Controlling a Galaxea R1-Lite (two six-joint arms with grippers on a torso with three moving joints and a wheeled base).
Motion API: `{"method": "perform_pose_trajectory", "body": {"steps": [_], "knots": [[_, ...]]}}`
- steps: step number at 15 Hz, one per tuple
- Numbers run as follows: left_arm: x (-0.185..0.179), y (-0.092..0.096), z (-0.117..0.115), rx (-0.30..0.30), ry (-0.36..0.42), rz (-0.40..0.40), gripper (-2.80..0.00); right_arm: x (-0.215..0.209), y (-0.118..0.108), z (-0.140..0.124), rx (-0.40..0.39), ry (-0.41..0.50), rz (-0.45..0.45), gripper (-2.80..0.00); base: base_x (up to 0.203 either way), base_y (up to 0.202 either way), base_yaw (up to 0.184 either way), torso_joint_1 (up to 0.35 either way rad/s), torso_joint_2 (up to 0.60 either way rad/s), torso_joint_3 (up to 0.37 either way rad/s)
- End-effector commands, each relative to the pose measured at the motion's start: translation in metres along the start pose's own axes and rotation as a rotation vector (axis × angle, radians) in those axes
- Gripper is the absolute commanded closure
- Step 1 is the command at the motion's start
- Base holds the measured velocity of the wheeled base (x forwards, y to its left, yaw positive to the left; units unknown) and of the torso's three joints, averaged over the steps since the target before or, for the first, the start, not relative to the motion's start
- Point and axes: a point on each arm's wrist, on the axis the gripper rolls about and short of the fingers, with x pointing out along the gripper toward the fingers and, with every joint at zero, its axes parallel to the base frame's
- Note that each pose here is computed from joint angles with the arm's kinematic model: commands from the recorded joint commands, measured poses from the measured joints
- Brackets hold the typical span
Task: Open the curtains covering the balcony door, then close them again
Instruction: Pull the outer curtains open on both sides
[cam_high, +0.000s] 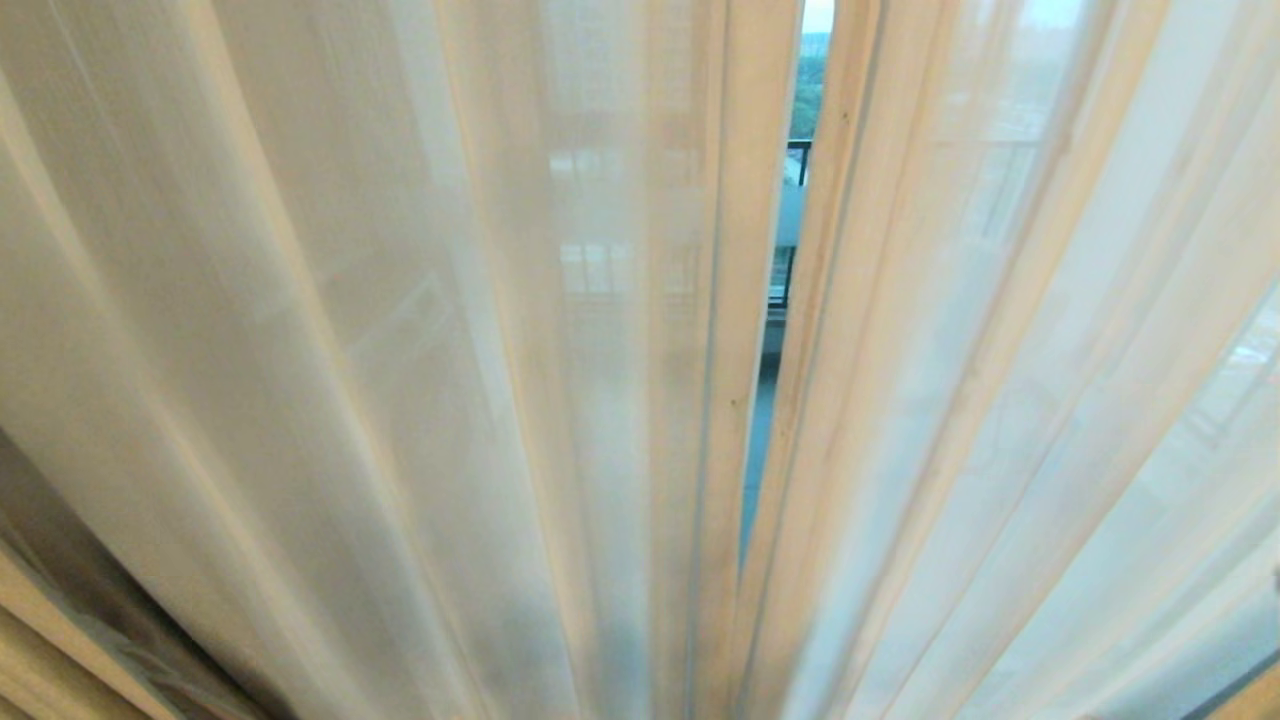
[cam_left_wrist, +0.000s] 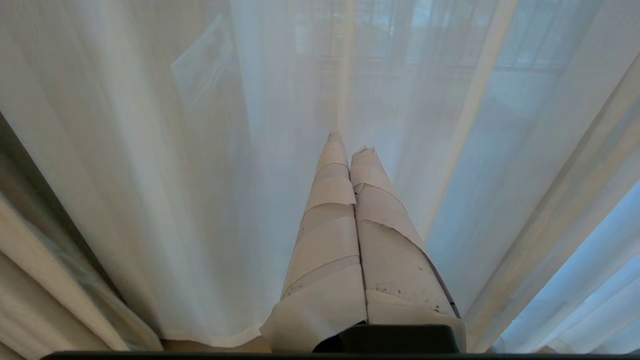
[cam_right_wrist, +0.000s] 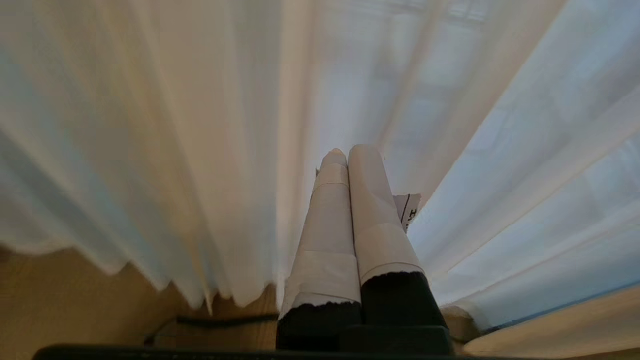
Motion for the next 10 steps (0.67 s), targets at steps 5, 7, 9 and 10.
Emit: {"method": "perform_pose_trajectory", "body": {"steps": [5,7,9,10], "knots": [[0.000,0.000,0.000,0.000,-0.001,0.000,0.00,-0.036,0.014,-0.070,-0.053,-0.026,0.033,0.00,0.000,0.000,0.000,0.000,0.00,0.000],[0.000,0.000,0.000,-0.001,-0.001,0.000,0.00,-0.042,0.015,-0.082,-0.053,0.005,0.023,0.00,0.000,0.000,0.000,0.000,0.00,0.000],[0.000,0.000,0.000,-0.001,-0.001,0.001,0.00,-0.046,0.016,-0.088,-0.057,-0.006,0.005,0.00,0.000,0.000,0.000,0.000,0.00,0.000],[0.000,0.000,0.000,0.000,-0.001,0.000,0.00,-0.048,0.017,-0.090,-0.060,-0.013,0.002,0.00,0.000,0.000,0.000,0.000,0.00,0.000]]}}
